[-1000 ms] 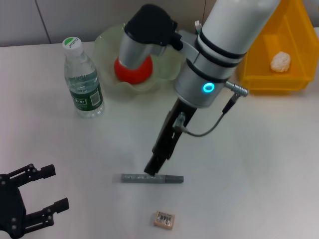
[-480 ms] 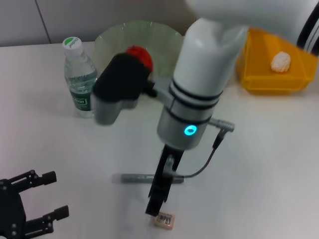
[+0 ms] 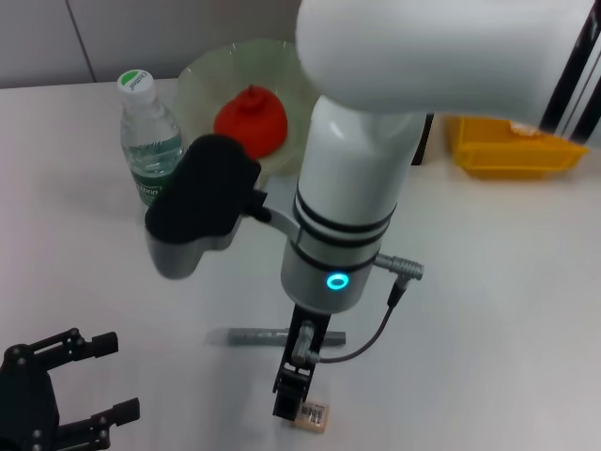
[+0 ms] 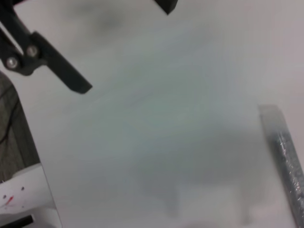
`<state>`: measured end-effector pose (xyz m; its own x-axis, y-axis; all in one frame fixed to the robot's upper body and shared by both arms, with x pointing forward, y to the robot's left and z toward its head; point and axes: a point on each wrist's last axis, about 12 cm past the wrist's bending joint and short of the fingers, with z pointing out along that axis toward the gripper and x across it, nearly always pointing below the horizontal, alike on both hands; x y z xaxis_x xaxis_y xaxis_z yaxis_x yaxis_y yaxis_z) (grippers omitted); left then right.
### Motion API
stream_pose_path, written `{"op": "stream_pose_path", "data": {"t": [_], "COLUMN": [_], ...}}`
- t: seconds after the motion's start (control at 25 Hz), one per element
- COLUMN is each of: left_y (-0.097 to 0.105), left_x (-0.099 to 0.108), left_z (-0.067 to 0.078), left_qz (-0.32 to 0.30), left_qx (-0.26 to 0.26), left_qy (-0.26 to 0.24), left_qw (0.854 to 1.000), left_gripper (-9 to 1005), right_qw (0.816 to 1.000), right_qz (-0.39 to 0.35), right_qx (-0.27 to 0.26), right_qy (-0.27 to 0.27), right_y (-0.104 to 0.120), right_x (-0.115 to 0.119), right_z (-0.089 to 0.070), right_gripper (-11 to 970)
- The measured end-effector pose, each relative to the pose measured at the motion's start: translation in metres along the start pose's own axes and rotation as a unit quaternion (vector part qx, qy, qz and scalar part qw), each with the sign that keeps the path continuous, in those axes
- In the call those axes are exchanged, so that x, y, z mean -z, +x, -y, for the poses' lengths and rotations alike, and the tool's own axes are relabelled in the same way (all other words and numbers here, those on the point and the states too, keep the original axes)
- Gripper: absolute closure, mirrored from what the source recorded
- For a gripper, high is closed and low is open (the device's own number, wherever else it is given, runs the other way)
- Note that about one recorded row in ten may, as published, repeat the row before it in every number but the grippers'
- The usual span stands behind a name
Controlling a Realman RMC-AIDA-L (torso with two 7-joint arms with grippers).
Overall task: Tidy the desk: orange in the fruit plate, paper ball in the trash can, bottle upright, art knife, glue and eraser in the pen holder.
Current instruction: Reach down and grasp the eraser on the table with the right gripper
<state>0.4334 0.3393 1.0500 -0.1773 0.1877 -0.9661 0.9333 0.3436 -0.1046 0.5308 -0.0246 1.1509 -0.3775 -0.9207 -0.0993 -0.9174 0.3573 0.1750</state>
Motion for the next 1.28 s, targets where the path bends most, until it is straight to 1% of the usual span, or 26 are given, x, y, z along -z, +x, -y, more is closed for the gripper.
{"op": "stream_pose_path", "data": {"t": [0.16, 0.4, 0.8, 1.0, 1.28], "left_y": [0.001, 0.000, 0.001, 0.001, 0.001], "left_x": [0.001, 0.002, -0.001, -0.002, -0.003], "left_z": [0.000, -0.002, 0.000, -0.001, -0.001], "left_qz": [-0.005, -0.013, -0.011, -0.010, -0.010], "left_qx": [0.001, 0.004, 0.004, 0.002, 0.002], "left_qy": [0.002, 0.006, 0.006, 0.006, 0.005], "left_qw": [1.000, 1.000, 1.000, 1.000, 1.000], "left_gripper": [240, 240, 240, 240, 240], "right_qw": [1.000, 1.000, 1.000, 1.000, 1.000], "right_qz": [-0.006, -0.021, -0.025, -0.028, -0.027], "right_qx": [-0.001, -0.003, -0.002, 0.005, 0.009], "right_qy": [0.005, 0.007, 0.010, 0.006, 0.006], "right_y": [-0.001, 0.003, 0.005, 0.005, 0.005], "right_x": [-0.001, -0.004, -0.010, -0.014, -0.018], "right_z": [-0.006, -0.009, -0.010, -0.013, -0.015], "right_gripper": [410, 415, 422, 426, 431]}}
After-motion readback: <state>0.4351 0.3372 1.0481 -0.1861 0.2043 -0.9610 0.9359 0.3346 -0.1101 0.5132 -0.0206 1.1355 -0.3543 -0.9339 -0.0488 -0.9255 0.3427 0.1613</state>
